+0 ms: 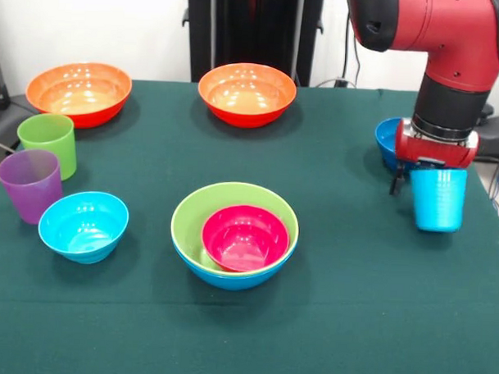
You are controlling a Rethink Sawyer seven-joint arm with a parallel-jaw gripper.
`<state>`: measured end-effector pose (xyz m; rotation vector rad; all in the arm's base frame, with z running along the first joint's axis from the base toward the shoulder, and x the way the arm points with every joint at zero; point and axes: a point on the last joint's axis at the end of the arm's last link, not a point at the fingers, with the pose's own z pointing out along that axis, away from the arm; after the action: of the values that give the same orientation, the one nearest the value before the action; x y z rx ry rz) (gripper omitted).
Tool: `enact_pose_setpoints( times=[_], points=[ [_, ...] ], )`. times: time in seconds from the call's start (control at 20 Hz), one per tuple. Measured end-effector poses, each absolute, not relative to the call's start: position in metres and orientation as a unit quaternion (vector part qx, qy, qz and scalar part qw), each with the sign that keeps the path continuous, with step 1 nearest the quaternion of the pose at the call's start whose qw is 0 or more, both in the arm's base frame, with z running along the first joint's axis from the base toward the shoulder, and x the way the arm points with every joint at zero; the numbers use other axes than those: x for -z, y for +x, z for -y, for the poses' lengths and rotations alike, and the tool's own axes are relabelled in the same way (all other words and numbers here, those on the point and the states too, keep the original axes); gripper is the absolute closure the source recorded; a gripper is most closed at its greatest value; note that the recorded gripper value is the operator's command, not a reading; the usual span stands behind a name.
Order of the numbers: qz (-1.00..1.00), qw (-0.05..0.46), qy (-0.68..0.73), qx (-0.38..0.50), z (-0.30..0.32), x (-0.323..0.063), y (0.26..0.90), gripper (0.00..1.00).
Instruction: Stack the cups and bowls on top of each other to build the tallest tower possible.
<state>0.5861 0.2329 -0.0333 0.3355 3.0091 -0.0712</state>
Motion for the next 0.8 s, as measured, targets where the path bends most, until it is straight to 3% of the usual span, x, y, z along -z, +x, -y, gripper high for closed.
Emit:
enact_pose_setpoints(
  times=[0.8],
  points=[
    [-0.988, 0.075, 0.133, 0.015, -0.215, 0.018, 0.603, 1.00]
  ],
)
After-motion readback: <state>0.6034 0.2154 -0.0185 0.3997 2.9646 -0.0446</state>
